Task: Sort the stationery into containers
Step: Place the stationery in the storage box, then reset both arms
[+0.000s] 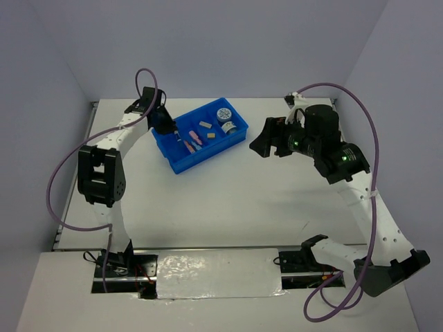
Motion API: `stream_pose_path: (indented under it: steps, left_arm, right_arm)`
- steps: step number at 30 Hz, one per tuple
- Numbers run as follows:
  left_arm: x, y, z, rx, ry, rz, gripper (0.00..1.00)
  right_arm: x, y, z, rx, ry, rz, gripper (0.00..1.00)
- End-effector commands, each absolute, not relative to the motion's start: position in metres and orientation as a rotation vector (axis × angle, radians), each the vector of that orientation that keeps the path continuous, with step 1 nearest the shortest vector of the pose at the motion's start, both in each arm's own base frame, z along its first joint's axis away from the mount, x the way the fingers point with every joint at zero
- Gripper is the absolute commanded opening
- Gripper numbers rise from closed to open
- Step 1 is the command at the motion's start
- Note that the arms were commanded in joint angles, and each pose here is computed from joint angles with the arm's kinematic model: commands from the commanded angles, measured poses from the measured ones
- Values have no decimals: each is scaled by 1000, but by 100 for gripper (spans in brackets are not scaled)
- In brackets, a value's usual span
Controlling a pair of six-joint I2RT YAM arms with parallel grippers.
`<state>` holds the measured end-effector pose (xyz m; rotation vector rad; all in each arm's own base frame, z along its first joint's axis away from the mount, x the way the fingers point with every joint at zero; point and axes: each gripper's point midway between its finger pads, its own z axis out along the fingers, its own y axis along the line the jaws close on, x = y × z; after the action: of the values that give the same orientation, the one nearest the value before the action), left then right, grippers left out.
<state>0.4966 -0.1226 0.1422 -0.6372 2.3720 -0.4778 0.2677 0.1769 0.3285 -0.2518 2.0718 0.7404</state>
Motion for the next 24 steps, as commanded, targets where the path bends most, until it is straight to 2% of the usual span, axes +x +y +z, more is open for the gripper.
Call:
stream_pose_path:
  steps: [1,5,8,9,11,12,15,19,20,22,24]
  left_arm:
    - [502,-131,164,-653,2315,-559,20]
    - [492,-123,144,-696,2327,-539,24]
    - [491,-123,142,-704,2335,-541,43]
    - [490,-123,146,-707,2330,-544,56]
    - [488,-122,154,-712,2314,-548,64]
    - [487,-118,168,-717,2282,-532,72]
    - [483,-112,191,-730,2243,-525,81]
    - [475,-103,254,-620,2150,-485,87]
    - [468,-99,275,-586,2122,-462,93]
    - [460,-83,311,-512,2071,-359,96]
    - [434,-65,328,-468,2093,-239,99]
  right_arm:
    - [254,176,363,-289,1994,779,86]
    - [254,177,376,-310,1972,774,86]
    - [255,179,379,-322,1972,778,86]
    - [257,179,383,-328,1966,778,86]
    - [258,180,384,-332,1966,774,86]
    - [259,180,385,-334,1963,773,86]
    - [262,181,385,-334,1963,773,86]
    - [273,170,377,-293,1981,681,86]
    - [275,164,373,-279,1995,638,88]
    - [278,150,371,-224,2004,553,97]
    - [279,126,371,-134,2009,428,100]
